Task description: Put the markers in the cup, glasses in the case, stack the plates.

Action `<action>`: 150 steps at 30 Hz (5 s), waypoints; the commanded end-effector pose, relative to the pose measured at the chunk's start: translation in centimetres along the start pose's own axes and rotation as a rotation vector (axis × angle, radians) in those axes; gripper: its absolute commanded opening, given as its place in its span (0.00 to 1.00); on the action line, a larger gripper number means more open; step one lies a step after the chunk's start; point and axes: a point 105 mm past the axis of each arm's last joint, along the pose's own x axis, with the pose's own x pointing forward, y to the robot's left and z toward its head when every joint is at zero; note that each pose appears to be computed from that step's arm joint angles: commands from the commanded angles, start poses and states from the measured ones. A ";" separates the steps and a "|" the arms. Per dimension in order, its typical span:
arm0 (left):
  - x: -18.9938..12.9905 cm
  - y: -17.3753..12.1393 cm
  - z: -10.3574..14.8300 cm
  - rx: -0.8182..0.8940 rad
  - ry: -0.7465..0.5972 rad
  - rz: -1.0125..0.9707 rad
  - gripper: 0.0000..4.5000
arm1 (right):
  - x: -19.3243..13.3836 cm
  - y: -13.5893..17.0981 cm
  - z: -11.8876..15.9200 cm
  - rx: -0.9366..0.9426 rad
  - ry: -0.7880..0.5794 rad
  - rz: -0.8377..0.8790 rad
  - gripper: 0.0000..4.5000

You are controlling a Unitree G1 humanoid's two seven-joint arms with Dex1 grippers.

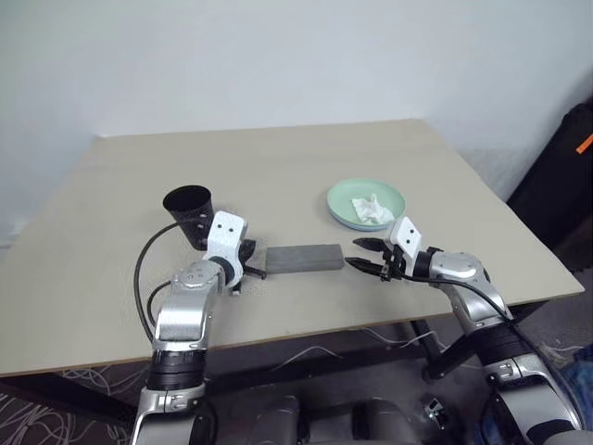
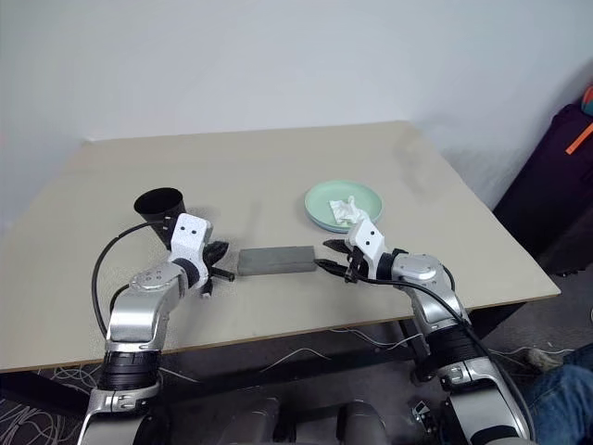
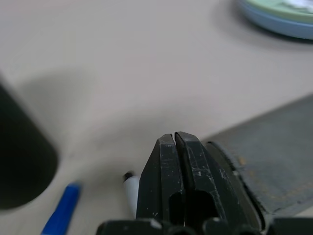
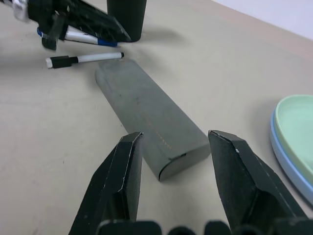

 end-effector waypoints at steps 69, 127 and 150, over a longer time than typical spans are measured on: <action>0.3 8.4 15.6 0.380 -0.765 0.398 0.01 | -0.1 -1.2 1.7 -0.061 -0.058 -0.074 0.51; -2.0 9.8 -0.7 0.291 0.223 -0.095 0.57 | 0.7 -0.9 1.6 -0.058 -0.054 -0.039 0.51; -2.5 2.4 0.4 0.355 0.075 -0.471 0.02 | 0.7 -1.0 1.6 -0.056 -0.053 -0.053 0.51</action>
